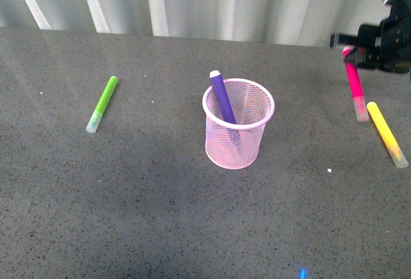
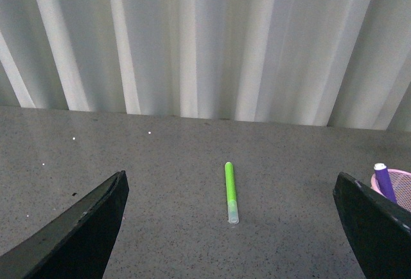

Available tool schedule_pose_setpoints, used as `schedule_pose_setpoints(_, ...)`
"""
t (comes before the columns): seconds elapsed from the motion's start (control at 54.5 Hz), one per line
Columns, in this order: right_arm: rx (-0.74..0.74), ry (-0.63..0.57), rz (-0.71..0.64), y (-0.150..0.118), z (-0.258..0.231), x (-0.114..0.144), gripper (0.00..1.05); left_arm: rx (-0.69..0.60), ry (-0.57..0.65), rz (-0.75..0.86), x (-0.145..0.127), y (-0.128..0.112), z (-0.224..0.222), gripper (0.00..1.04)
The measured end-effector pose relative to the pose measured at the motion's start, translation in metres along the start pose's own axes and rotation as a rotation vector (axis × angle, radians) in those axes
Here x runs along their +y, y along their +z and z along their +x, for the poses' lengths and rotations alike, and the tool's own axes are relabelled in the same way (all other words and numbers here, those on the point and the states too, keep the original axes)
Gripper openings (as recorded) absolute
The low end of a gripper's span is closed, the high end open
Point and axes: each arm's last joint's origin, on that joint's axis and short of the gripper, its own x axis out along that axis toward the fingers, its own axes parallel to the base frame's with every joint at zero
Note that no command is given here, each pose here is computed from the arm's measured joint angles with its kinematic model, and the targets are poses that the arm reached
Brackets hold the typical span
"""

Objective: Insert purple and pink pens into pink cup

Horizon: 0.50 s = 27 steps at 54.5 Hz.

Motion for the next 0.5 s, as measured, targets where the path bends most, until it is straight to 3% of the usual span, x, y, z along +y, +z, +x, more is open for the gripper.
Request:
schedule_pose_setpoints(0.128, -0.273, 0.176, -0.043, 0.04, -0.043, 0.033, 0.07, 0.0, 0.0, 0.0, 0.0, 0.0, 0.0, 0.98)
schedule_pose_setpoints(0.238, -0.401, 0.318, -0.083, 0.05, -0.072, 0.056, 0.07, 0.0, 0.0, 0.0, 0.0, 0.0, 0.0, 0.98)
schedule_pose_setpoints(0.367, -0.473, 0.541, -0.131, 0.037, -0.097, 0.08, 0.07, 0.0, 0.0, 0.0, 0.0, 0.0, 0.0, 0.98)
schedule_pose_setpoints(0.495, -0.423, 0.628, -0.136, 0.015, -0.096, 0.093, 0.07, 0.0, 0.0, 0.0, 0.0, 0.0, 0.0, 0.98)
